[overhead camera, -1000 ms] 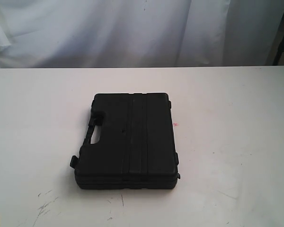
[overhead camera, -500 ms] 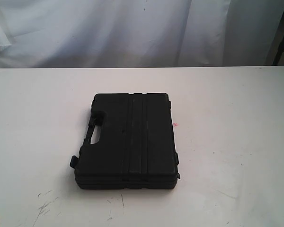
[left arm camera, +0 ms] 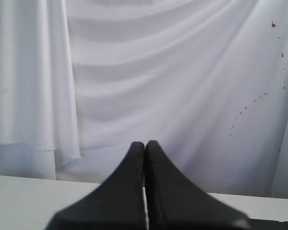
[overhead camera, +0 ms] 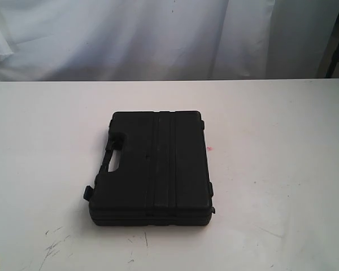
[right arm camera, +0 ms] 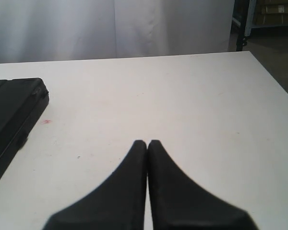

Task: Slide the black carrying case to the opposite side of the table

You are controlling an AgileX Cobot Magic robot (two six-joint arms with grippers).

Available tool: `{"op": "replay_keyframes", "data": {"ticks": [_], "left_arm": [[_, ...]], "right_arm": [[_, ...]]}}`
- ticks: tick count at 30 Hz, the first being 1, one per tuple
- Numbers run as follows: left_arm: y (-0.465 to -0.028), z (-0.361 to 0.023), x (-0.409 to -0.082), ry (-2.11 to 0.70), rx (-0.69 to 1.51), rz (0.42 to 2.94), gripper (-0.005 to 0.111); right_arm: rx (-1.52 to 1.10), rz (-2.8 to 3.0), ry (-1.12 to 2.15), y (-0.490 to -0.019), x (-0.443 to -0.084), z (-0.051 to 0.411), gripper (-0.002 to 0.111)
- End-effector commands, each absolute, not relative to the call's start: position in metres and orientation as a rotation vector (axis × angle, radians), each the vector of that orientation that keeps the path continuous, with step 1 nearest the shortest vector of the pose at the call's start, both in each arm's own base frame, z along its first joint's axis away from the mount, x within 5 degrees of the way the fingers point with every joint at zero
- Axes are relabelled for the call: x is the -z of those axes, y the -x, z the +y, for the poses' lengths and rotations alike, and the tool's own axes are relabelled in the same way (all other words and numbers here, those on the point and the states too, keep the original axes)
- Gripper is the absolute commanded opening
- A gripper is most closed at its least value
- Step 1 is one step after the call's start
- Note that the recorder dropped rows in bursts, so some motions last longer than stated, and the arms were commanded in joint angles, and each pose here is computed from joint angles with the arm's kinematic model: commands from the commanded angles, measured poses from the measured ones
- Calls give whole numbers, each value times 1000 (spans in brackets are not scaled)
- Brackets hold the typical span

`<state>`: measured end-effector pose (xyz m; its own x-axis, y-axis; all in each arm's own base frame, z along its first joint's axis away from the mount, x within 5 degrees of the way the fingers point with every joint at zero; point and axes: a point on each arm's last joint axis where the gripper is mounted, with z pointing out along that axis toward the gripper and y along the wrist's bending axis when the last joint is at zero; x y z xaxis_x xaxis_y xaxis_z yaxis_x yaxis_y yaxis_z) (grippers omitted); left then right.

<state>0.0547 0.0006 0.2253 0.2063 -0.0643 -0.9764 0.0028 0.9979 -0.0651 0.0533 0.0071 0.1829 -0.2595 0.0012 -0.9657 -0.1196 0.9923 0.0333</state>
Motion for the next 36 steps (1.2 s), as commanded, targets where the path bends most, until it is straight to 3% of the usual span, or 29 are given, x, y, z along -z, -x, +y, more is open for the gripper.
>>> {"op": "replay_keyframes", "data": {"ticks": [1,5,12,19,27,36], "left_arm": [[-54,1,-225,73,67,1347,0],[-53,1,-231,136,139,1354,0],[-49,0,-284,131,136,1461,0],[-86,-1,-321,148,129,1822,0],[-145,-8,-312,172,215,2324,0],[-180,-10,-295,246,278,2374,0]], "right_arm": [[-107,1828,85,-53,-182,7,0],[-107,1828,85,-53,-182,7,0],[-107,1828,85,-53,-182,7,0],[-103,1828,87,-53,-182,7,0],[-105,1828,86,-53,-182,7,0],[-105,1828,86,-53,-182,7,0]]}}
